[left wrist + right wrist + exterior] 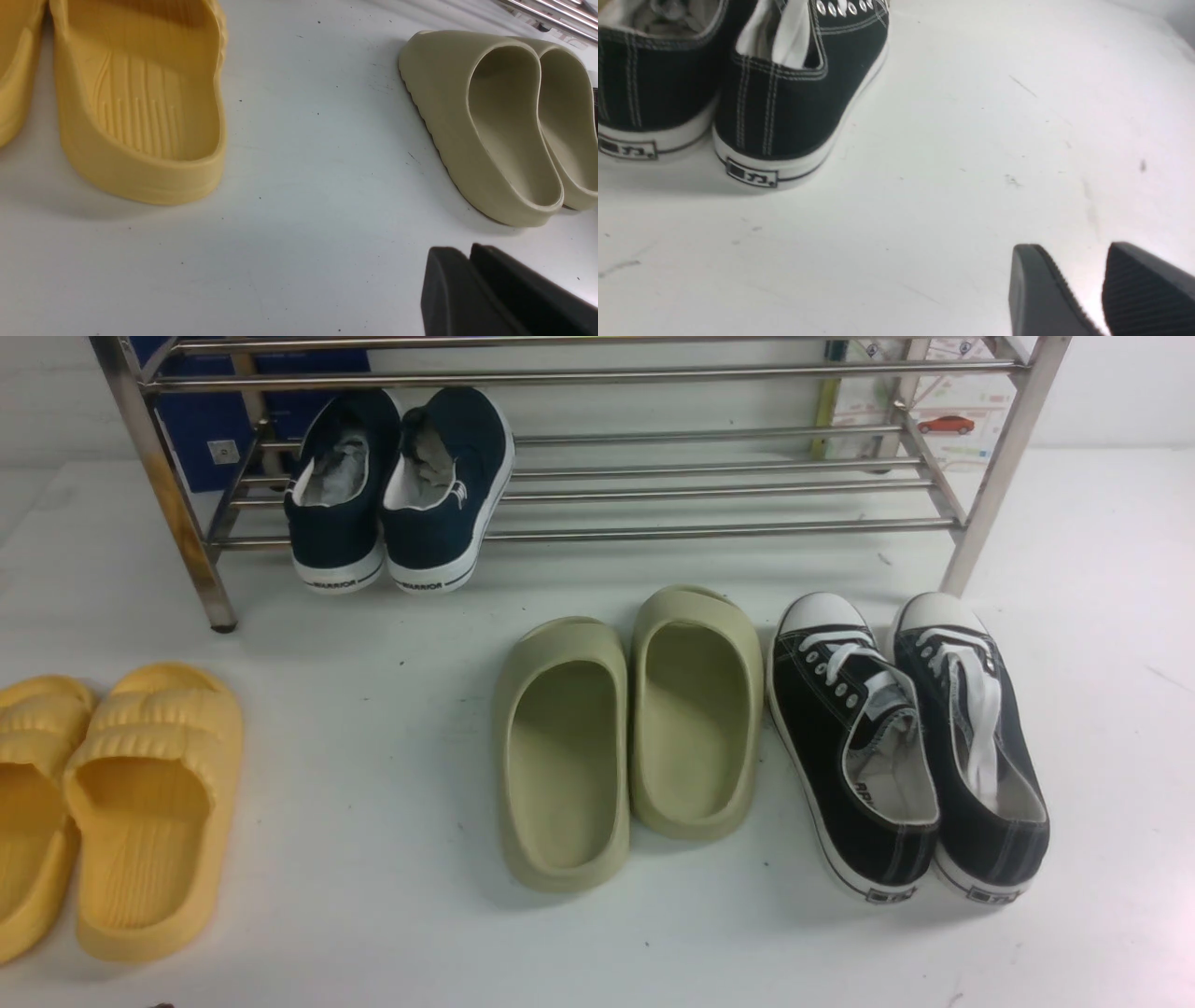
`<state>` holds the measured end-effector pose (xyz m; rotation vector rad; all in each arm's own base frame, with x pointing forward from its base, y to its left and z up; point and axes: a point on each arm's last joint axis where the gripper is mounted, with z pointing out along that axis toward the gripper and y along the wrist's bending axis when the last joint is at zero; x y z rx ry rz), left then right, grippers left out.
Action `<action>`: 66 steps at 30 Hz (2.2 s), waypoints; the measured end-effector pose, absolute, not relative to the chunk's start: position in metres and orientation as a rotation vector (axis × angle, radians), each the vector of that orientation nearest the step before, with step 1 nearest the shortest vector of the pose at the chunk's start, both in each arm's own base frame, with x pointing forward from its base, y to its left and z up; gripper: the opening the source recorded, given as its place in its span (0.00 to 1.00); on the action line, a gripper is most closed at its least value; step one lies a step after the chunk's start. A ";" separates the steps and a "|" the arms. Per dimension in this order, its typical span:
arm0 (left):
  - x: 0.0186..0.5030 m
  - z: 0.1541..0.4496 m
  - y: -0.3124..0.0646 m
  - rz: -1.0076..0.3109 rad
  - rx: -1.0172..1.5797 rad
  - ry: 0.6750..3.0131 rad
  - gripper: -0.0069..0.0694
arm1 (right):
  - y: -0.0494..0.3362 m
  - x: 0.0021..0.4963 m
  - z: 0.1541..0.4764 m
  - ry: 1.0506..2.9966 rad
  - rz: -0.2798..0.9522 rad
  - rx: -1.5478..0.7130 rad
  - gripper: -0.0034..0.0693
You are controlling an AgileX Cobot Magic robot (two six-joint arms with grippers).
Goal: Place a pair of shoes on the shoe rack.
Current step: Use the right arm to grab the shoe closest to it
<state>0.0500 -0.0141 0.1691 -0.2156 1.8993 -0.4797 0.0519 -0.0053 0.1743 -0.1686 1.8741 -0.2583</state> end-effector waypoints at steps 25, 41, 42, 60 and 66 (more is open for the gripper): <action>0.050 0.169 -0.014 -0.480 -0.216 1.899 0.18 | -0.005 0.055 0.216 1.379 -0.210 -0.047 0.39; 0.050 0.169 -0.014 -0.480 -0.216 1.899 0.18 | -0.003 0.056 0.373 1.329 0.370 0.396 0.39; 0.050 0.169 -0.014 -0.480 -0.216 1.899 0.18 | -0.004 0.067 0.372 1.428 0.350 0.415 0.39; 0.050 0.169 -0.014 -0.480 -0.216 1.899 0.18 | 0.075 0.225 0.285 2.487 0.632 -0.088 0.40; 0.050 0.169 -0.014 -0.480 -0.216 1.899 0.18 | 0.138 0.282 0.254 2.689 0.543 -0.333 0.54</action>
